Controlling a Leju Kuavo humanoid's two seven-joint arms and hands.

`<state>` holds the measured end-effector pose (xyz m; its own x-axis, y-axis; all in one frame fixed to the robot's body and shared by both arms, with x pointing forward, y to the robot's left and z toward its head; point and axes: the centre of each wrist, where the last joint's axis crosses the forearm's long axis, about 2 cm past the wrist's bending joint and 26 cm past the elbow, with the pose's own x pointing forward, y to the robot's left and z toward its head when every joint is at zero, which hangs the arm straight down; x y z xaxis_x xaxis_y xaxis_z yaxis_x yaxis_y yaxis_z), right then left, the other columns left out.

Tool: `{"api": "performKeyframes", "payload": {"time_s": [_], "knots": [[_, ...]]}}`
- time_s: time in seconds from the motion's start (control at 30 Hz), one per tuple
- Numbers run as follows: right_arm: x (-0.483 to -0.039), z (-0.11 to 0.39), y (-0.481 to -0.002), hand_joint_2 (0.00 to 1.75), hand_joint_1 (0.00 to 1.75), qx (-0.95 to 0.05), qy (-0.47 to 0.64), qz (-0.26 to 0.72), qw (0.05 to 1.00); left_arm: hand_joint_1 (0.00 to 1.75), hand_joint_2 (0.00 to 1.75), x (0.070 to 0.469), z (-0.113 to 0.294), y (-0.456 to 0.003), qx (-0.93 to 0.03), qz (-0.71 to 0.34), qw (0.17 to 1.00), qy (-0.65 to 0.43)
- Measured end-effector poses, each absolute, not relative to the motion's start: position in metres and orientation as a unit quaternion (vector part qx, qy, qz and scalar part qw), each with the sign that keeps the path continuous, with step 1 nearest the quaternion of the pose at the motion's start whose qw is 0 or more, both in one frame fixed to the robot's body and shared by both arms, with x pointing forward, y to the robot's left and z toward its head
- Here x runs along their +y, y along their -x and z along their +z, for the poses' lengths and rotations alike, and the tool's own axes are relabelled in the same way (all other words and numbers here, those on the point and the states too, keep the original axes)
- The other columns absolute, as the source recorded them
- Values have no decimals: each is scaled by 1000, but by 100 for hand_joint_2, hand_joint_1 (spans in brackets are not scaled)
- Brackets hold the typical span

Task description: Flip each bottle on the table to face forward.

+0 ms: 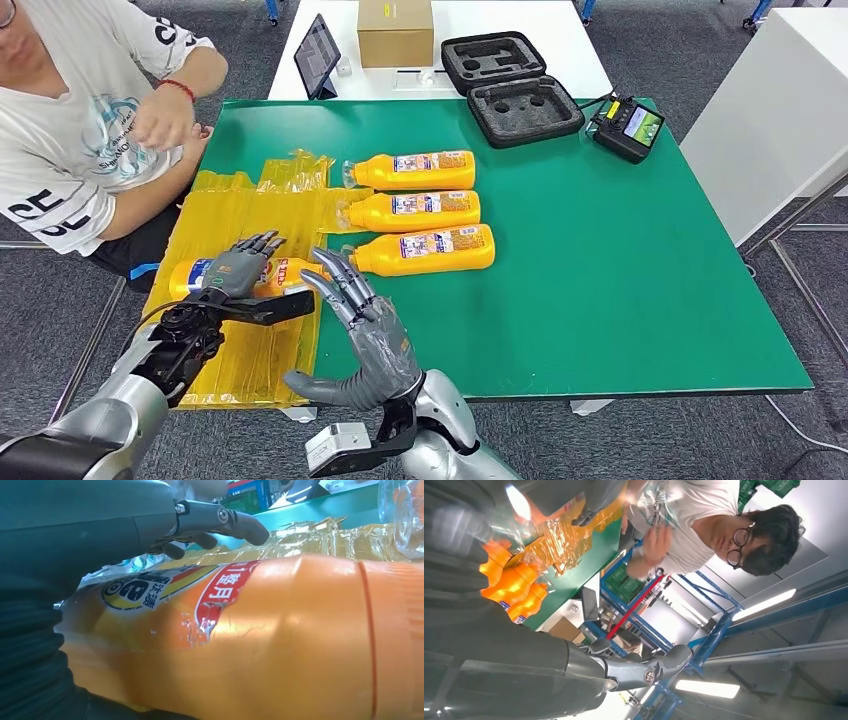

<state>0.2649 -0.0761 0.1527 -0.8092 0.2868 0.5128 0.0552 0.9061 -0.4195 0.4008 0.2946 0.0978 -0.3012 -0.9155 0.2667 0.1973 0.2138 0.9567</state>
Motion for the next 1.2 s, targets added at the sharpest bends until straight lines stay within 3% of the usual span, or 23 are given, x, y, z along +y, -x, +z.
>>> {"api": "performKeyframes", "payload": {"time_s": [0.1, 0.3, 0.53, 0.67, 1.0, 1.1, 1.2], "knots": [[-76, 153, -265, 175, 0, -930, 90, 198, 296, 0, 175, 296, 98, -402, -608, -536, 529, -252], [-76, 152, -269, 175, 0, -929, 85, 196, 303, 0, 175, 306, 108, -411, -649, -459, 606, -23], [-76, 150, -272, 175, 0, -928, 84, 200, 304, 0, 175, 312, 110, -412, -658, -431, 618, 10], [-76, 150, -273, 175, 0, -927, 84, 202, 305, 0, 0, 313, 110, -412, -659, -426, 620, 13], [-76, 147, -272, 175, 0, -924, 91, 203, 311, 0, 0, 316, 111, -410, -691, -272, 656, 134], [-76, 146, -270, 175, 0, -922, 96, 208, 313, 0, 0, 316, 103, -405, -747, -201, 632, 42], [-77, 143, -267, 175, 0, -920, 100, 210, 317, 0, 0, 319, 103, -399, -797, -143, 563, -166]]}}
